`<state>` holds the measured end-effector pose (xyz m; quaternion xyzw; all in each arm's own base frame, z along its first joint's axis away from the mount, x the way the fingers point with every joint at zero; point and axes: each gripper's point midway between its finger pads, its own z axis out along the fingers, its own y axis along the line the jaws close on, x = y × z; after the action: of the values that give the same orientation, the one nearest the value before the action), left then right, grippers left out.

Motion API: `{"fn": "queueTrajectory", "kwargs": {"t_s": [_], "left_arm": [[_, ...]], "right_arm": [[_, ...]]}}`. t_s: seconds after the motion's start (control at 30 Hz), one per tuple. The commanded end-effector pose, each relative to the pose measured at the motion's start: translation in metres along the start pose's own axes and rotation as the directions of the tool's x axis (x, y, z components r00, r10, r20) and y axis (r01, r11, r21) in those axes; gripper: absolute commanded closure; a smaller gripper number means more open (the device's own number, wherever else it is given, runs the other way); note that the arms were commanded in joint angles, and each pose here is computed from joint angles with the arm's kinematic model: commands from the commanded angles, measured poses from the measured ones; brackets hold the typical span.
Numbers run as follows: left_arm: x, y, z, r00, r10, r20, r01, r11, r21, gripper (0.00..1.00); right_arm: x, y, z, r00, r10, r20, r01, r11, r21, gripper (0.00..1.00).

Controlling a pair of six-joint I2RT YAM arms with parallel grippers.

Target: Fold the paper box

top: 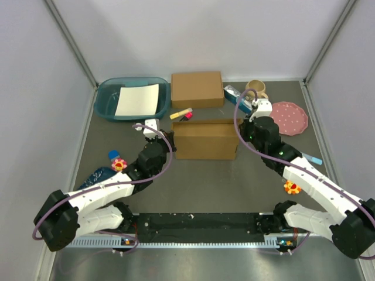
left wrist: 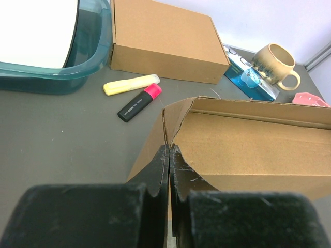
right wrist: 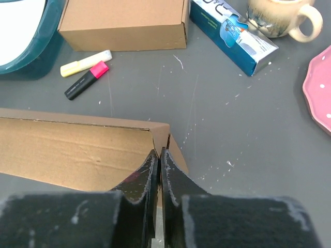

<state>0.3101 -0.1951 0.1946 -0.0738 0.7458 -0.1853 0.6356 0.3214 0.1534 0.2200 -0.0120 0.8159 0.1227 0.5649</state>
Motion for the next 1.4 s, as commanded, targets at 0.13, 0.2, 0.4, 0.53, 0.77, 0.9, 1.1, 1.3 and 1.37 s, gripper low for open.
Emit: {"fn": "queueTrajectory", "kwargs": {"t_s": [0.13,0.2,0.4,0.53,0.77,0.9,1.1,1.3,1.37], "left_arm": [[0.078,0.049,-0.017,0.941,0.2,-0.273,-0.228,0.971,-0.076,1.0],[0.08,0.048,-0.017,0.941,0.196,-0.276,-0.224,0.972,-0.072,1.0],[0.086,0.047,-0.018,0.937,0.195,-0.29,-0.224,0.972,-0.068,1.0],[0.091,0.045,-0.018,0.935,0.192,-0.297,-0.22,0.973,-0.064,1.0],[0.095,0.047,-0.019,0.932,0.198,-0.303,-0.229,0.971,-0.071,1.0],[0.093,0.048,-0.019,0.931,0.207,-0.3,-0.24,0.968,-0.076,1.0],[0.094,0.046,-0.018,0.931,0.203,-0.303,-0.235,0.969,-0.073,1.0],[0.091,0.044,-0.017,0.931,0.21,-0.3,-0.242,0.968,-0.07,1.0],[0.09,0.043,-0.016,0.93,0.215,-0.299,-0.246,0.967,-0.07,1.0]], "right_arm": [[-0.008,0.0,0.0,0.999,0.032,0.039,-0.031,0.999,-0.015,1.0],[0.009,-0.004,-0.001,0.999,0.046,0.01,-0.046,0.999,-0.006,1.0],[0.058,-0.014,-0.004,0.992,0.092,-0.084,-0.091,0.996,0.009,1.0],[0.086,-0.016,-0.007,0.982,0.115,-0.148,-0.114,0.993,0.012,1.0],[0.074,-0.016,-0.021,0.981,0.153,-0.115,-0.154,0.988,0.002,0.86],[0.043,-0.014,-0.033,0.986,0.16,-0.055,-0.161,0.987,-0.014,0.65],[0.008,-0.011,-0.044,0.988,0.151,0.012,-0.151,0.988,-0.027,0.6],[-0.008,-0.007,-0.041,0.991,0.127,0.036,-0.126,0.992,-0.029,0.59],[-0.011,-0.005,-0.039,0.991,0.125,0.037,-0.124,0.992,-0.033,0.59]]}}
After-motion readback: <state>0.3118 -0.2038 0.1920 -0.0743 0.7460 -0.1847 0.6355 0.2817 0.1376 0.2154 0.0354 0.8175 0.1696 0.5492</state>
